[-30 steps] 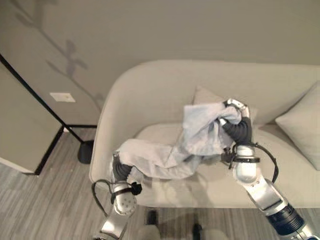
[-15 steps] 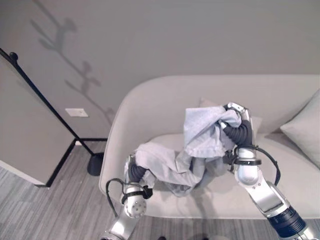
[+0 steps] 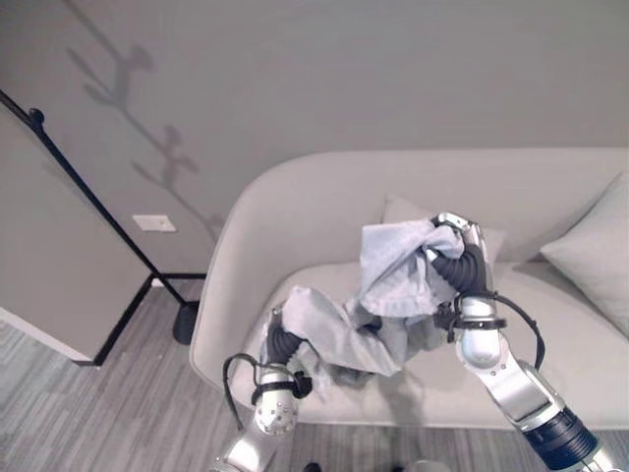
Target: Hang the clothes on the sofa on the clothes rack.
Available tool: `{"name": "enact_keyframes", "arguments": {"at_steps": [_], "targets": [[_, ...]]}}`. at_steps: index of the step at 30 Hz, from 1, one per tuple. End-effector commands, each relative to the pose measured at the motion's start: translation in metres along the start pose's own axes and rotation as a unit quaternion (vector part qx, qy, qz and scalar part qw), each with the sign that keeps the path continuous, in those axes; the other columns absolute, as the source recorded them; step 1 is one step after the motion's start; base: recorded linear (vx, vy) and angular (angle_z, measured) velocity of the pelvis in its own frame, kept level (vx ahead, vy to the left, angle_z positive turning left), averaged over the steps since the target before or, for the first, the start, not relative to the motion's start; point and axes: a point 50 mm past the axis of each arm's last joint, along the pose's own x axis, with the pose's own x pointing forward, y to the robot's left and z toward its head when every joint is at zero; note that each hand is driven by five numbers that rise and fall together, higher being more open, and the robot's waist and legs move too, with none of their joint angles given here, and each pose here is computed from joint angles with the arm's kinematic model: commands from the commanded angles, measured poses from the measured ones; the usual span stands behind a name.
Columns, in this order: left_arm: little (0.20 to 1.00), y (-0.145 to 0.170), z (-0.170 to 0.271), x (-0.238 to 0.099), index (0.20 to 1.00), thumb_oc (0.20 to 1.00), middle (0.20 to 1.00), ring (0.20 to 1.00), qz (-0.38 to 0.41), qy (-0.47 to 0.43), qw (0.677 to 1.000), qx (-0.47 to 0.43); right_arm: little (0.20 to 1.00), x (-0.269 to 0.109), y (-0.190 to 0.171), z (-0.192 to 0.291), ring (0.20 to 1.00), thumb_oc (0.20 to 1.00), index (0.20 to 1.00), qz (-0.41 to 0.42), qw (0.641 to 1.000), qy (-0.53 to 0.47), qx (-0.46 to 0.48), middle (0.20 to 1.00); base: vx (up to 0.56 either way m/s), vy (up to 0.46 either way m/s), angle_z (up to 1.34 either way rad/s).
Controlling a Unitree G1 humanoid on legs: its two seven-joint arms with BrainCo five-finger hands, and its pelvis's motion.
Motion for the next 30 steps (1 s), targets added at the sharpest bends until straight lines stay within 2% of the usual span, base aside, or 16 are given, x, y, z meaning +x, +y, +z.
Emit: {"name": "enact_keyframes", "arguments": {"at_steps": [1, 10, 14, 16, 21, 25, 30], "targets": [[0.200, -0.010, 0.042, 0.025, 0.200, 0.200, 0.200, 0.200, -0.008, -0.103, 0.993, -0.052, 0.200, 0.035, -0.002, 0.033, 0.200, 0.200, 0.200, -0.067, 0.994, -0.089, 0.022, 0.200, 0.04, 0.218, 0.41], [0.200, -0.039, 0.066, 0.029, 0.200, 0.200, 0.200, 0.200, -0.047, -0.139, 0.985, -0.089, 0.200, 0.031, -0.004, 0.026, 0.200, 0.200, 0.200, -0.070, 0.995, -0.077, 0.004, 0.200, 0.14, 0.569, -0.26], [0.200, -0.021, 0.067, 0.041, 0.200, 0.200, 0.200, 0.200, -0.026, -0.189, 0.982, -0.015, 0.200, 0.031, 0.001, 0.022, 0.200, 0.200, 0.200, -0.069, 0.996, -0.057, 0.009, 0.200, 0.08, 0.496, 0.11], [0.200, -0.002, 0.063, 0.045, 0.200, 0.200, 0.200, 0.200, 0.011, -0.190, 0.982, 0.000, 0.200, 0.033, 0.003, 0.022, 0.200, 0.200, 0.200, -0.078, 0.996, -0.051, 0.015, 0.200, -0.01, 0.576, -0.85], [0.200, 0.004, 0.048, 0.037, 0.200, 0.200, 0.200, 0.200, -0.018, -0.170, 0.985, 0.033, 0.200, 0.020, -0.006, 0.010, 0.200, 0.200, 0.200, -0.072, 0.997, -0.036, 0.008, 0.200, 0.06, 0.421, -0.59], [0.200, -0.007, 0.043, 0.034, 0.200, 0.200, 0.200, 0.200, -0.036, -0.147, 0.988, 0.019, 0.200, 0.014, -0.019, 0.005, 0.200, 0.200, 0.200, -0.094, 0.995, -0.030, 0.000, 0.200, 0.02, 0.130, 0.52], [0.200, -0.006, 0.044, 0.027, 0.200, 0.200, 0.200, 0.200, -0.036, -0.135, 0.990, -0.010, 0.200, 0.005, -0.020, 0.002, 0.200, 0.200, 0.200, -0.082, 0.996, -0.016, 0.003, 0.200, 0.00, 0.014, 0.19]]}}
